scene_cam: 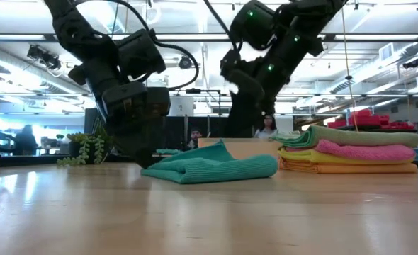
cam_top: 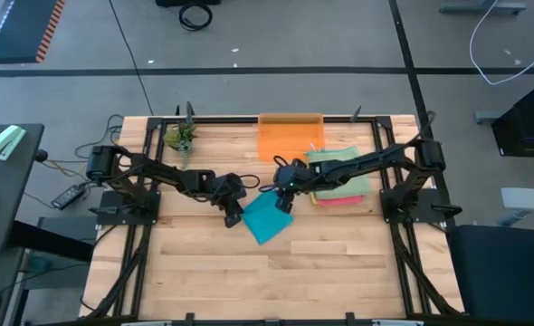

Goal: Fold microfiber towels
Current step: Fold the blue microfiber cloth

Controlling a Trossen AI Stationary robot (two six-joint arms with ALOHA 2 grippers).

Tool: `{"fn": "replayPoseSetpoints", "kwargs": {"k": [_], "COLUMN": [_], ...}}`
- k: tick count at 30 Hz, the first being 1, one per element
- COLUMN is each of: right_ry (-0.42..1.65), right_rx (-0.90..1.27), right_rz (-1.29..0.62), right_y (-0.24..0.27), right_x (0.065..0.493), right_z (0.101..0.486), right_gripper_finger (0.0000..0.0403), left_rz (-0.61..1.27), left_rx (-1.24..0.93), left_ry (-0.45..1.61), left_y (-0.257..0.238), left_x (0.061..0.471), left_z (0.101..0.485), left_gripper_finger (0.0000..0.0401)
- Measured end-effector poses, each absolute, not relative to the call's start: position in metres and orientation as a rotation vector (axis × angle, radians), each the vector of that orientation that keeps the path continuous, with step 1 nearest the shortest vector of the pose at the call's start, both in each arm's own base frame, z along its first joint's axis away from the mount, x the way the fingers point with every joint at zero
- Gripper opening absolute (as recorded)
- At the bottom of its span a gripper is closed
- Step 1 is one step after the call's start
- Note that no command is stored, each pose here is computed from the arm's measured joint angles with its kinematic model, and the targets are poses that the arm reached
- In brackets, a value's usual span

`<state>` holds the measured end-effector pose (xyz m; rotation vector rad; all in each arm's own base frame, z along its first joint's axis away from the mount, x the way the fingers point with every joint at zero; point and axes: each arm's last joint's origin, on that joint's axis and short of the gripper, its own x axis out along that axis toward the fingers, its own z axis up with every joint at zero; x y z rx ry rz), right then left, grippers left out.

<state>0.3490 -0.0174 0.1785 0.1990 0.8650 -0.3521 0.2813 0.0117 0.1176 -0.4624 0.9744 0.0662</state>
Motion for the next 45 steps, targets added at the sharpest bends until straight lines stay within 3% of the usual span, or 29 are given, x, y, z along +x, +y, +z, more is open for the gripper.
{"fn": "replayPoseSetpoints", "kwargs": {"k": [4,8,11,17,24,37,45], "right_ry": [0.877,0.838,0.747,0.648,0.607,0.657,0.696], "right_rx": [0.234,0.187,0.178,0.144,0.264,0.211,0.119], "right_rz": [-0.31,-0.365,-0.372,-0.481,-0.461,-0.461,-0.39], "right_y": [0.016,0.062,0.09,0.105,0.083,0.092,0.093], "right_x": [0.342,0.334,0.331,0.318,0.312,0.313,0.31], "right_z": [0.179,0.162,0.157,0.149,0.124,0.089,0.099], "right_gripper_finger": [0.0197,0.0185,0.0143,0.0012,0.0005,0.0003,0.0002], "left_rz": [0.063,0.025,0.008,0.008,-0.01,-0.024,-0.078], "left_rx": [-0.46,-0.466,-0.472,-0.478,-0.558,-0.616,-0.635], "left_ry": [0.977,0.983,0.987,0.977,0.99,0.937,0.996], "left_y": [0.012,0.011,0.01,0.01,0.005,-0.004,-0.018], "left_x": [0.281,0.281,0.28,0.28,0.28,0.277,0.275], "left_z": [0.118,0.118,0.118,0.12,0.121,0.141,0.137], "left_gripper_finger": [0.0013,0.0006,0.0012,0.0006,0.0008,0.0006,0.0066]}}
